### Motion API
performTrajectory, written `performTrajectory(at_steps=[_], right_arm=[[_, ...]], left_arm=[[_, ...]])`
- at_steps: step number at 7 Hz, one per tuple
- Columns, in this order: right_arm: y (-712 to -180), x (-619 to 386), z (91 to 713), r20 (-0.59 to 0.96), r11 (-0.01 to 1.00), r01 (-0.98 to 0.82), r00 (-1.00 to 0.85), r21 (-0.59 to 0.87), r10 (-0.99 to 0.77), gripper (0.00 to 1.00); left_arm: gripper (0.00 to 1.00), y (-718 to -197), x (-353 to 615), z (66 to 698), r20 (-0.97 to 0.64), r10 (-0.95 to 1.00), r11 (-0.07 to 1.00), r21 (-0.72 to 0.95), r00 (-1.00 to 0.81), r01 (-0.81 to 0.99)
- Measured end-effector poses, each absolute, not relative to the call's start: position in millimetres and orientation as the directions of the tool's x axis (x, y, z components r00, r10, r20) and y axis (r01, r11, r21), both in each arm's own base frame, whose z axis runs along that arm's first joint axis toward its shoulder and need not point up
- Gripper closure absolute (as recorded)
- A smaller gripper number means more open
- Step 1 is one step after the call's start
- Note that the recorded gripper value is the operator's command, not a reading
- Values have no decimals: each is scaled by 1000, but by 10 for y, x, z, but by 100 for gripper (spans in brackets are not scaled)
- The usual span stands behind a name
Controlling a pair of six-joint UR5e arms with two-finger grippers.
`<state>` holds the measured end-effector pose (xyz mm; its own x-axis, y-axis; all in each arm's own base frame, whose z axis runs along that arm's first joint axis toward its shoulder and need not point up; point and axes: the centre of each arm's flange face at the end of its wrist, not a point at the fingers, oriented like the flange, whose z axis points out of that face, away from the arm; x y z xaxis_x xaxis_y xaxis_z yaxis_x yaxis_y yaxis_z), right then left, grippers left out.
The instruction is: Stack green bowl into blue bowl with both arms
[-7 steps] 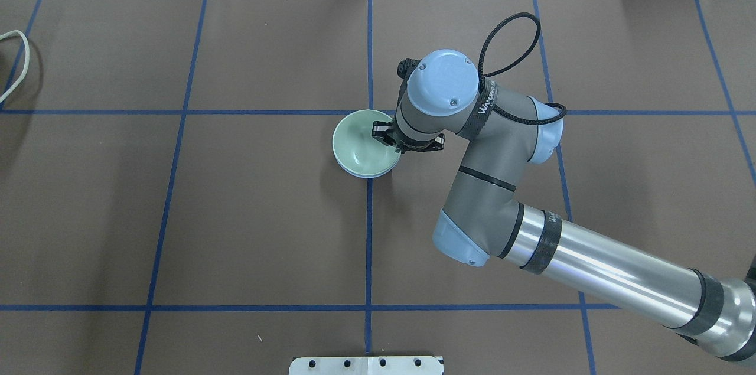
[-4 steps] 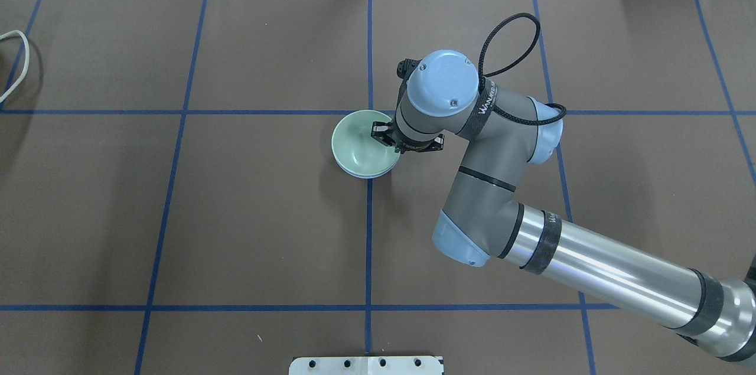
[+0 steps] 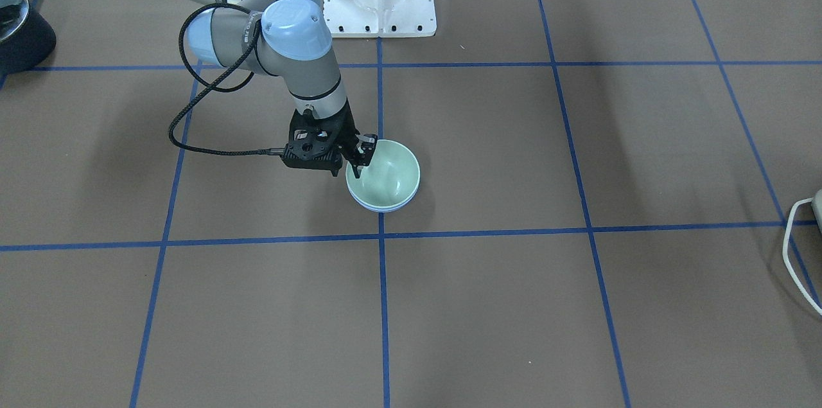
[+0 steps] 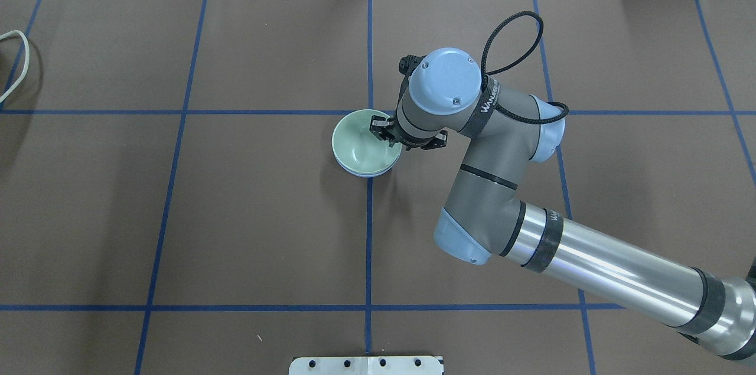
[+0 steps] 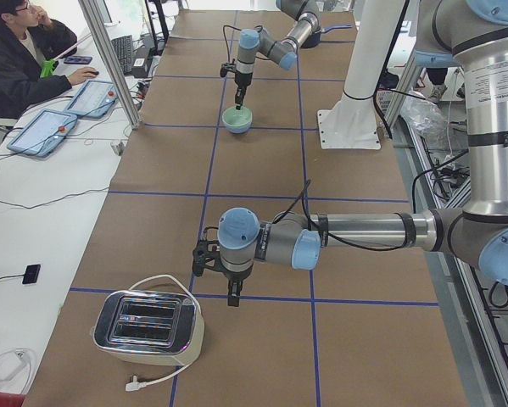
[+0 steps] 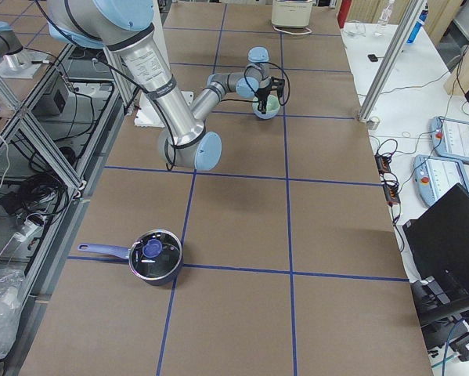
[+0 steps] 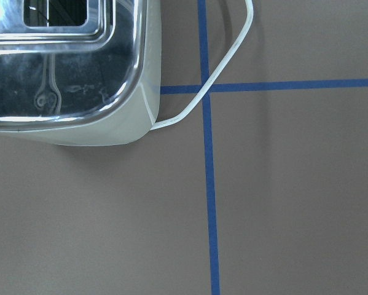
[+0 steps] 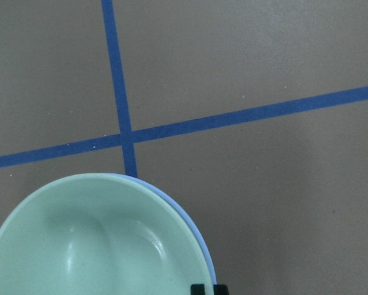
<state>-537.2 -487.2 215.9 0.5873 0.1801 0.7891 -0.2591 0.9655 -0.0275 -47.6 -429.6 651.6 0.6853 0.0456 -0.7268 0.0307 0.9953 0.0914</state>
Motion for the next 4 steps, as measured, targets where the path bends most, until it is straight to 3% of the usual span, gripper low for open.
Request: performTrajectory(at_steps=[2, 4], right_arm=[[-5284, -4867, 2187, 799, 968, -246, 572, -49, 186, 0], [-5877, -3886, 2677, 792, 978, -209, 592, -26, 148, 0]], left_arm=[[2, -4295, -476, 6524, -727, 44, 996, 89, 685, 31], [2, -4291, -473, 6512, -730, 36, 996, 79, 683, 31]])
